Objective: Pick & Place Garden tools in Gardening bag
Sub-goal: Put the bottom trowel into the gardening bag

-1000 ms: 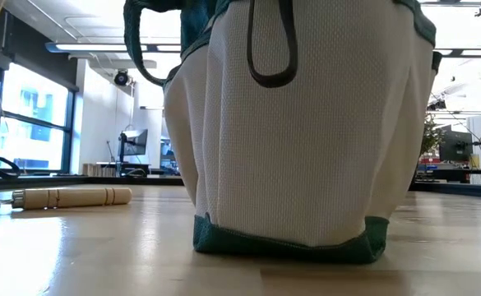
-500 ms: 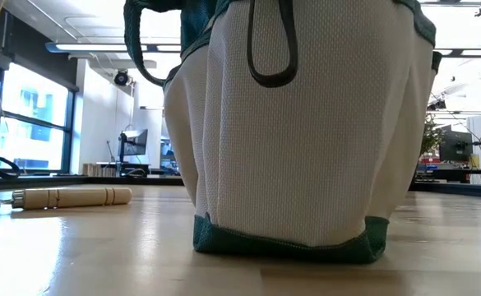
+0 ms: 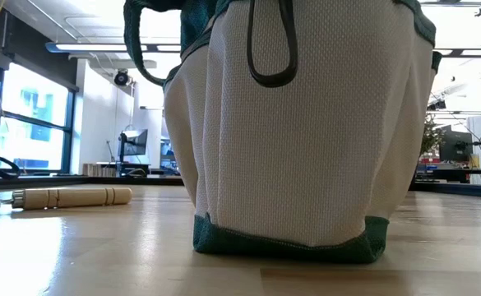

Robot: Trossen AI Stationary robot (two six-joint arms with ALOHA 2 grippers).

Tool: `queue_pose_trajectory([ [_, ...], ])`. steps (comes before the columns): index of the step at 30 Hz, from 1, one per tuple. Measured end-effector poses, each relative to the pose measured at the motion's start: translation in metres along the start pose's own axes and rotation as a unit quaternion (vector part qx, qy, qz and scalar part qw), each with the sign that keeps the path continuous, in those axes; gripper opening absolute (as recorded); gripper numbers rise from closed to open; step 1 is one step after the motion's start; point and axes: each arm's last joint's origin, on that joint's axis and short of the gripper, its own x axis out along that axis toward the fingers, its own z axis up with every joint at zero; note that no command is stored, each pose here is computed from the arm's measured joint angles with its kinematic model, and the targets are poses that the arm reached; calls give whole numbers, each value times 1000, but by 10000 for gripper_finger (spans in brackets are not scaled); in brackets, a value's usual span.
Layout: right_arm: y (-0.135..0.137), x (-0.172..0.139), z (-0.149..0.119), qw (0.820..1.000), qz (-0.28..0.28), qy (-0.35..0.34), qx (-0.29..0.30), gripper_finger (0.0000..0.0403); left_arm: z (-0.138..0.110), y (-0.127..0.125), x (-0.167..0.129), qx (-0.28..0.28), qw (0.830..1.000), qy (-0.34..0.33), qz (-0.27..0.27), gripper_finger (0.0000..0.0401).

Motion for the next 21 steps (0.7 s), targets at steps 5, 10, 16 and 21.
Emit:
queue_pose_trajectory([
  [5,3,-24,11,998,-47,14,-37,181,14,13,31,-40,998,32,43,267],
  [10,6,-53,12,992,-108,39,-61,181,48,37,71,-59,994,79,43,267],
  [16,14,-85,15,995,-76,43,-44,181,82,64,118,-62,986,139,-63,267],
  [21,18,-104,13,996,-54,47,-60,181,78,75,145,-39,984,161,-70,267],
])
